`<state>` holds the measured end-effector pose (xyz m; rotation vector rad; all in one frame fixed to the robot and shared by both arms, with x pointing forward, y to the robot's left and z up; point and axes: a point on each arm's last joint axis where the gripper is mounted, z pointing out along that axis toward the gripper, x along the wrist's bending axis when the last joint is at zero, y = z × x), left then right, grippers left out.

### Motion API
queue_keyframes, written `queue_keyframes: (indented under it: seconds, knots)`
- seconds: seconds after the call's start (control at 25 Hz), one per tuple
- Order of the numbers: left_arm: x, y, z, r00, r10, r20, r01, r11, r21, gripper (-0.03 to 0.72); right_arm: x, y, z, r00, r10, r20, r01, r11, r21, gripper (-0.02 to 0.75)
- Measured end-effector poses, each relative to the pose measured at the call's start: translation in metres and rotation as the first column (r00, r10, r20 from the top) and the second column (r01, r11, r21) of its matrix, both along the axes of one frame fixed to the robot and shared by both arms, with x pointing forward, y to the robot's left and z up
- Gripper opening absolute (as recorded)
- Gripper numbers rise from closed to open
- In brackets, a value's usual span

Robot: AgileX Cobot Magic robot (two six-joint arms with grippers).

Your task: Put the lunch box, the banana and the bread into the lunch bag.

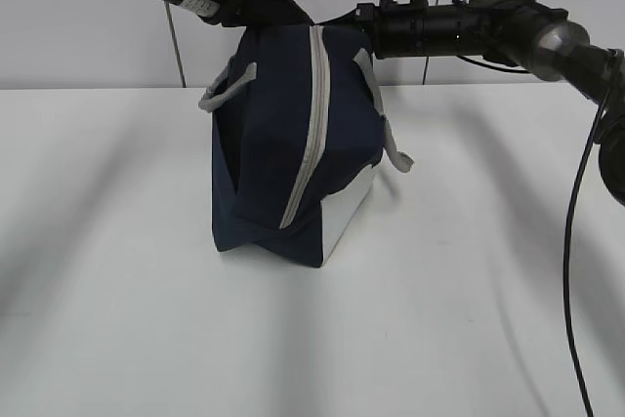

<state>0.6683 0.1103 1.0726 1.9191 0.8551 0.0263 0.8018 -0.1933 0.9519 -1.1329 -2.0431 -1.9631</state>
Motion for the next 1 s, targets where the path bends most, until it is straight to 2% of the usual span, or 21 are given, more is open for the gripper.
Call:
queue_keyframes:
  seconds: [0.24, 0.48, 0.6, 0.72, 0.76, 0.84, 0.96, 1.0]
  knots:
    - [0.001, 0.000, -0.001, 1.000, 0.005, 0.004, -0.005, 1.000, 0.006, 0.020, 0.000, 0.000, -0.001, 1.000, 0.002, 0.013, -0.002, 0.999, -0.044, -0.016]
    - [0.001, 0.001, -0.001, 1.000, 0.007, 0.006, -0.007, 1.000, 0.008, 0.020, 0.000, 0.000, -0.001, 1.000, 0.000, 0.015, 0.001, 0.999, -0.047, 0.004]
    - [-0.001, 0.000, 0.000, 1.000, -0.007, -0.006, 0.007, 1.000, 0.000, 0.029, 0.003, -0.002, -0.004, 0.999, -0.039, 0.022, 0.040, 0.997, -0.067, 0.097]
    - [-0.003, -0.003, 0.003, 1.000, -0.017, -0.011, 0.017, 1.000, -0.016, 0.092, 0.006, -0.007, -0.009, 0.997, -0.067, 0.026, 0.070, 0.993, -0.095, 0.321]
    - [-0.004, -0.003, 0.004, 1.000, -0.015, -0.014, 0.014, 1.000, -0.019, 0.138, 0.006, -0.007, -0.009, 0.997, -0.065, 0.031, 0.068, 0.992, -0.111, 0.399]
    - [-0.003, -0.002, 0.005, 1.000, -0.006, -0.019, 0.005, 1.000, -0.026, 0.255, 0.005, -0.010, -0.005, 0.997, -0.060, 0.054, 0.068, 0.985, -0.159, 0.499]
    - [0.000, 0.005, 0.006, 0.999, 0.024, -0.041, -0.025, 0.999, -0.041, 0.406, 0.003, -0.012, 0.013, 0.994, -0.057, 0.092, 0.073, 0.980, -0.185, 0.548]
    - [0.001, 0.008, 0.006, 0.998, 0.038, -0.053, -0.041, 0.998, -0.047, 0.430, 0.002, -0.012, 0.024, 0.992, -0.057, 0.112, 0.077, 0.980, -0.184, 0.555]
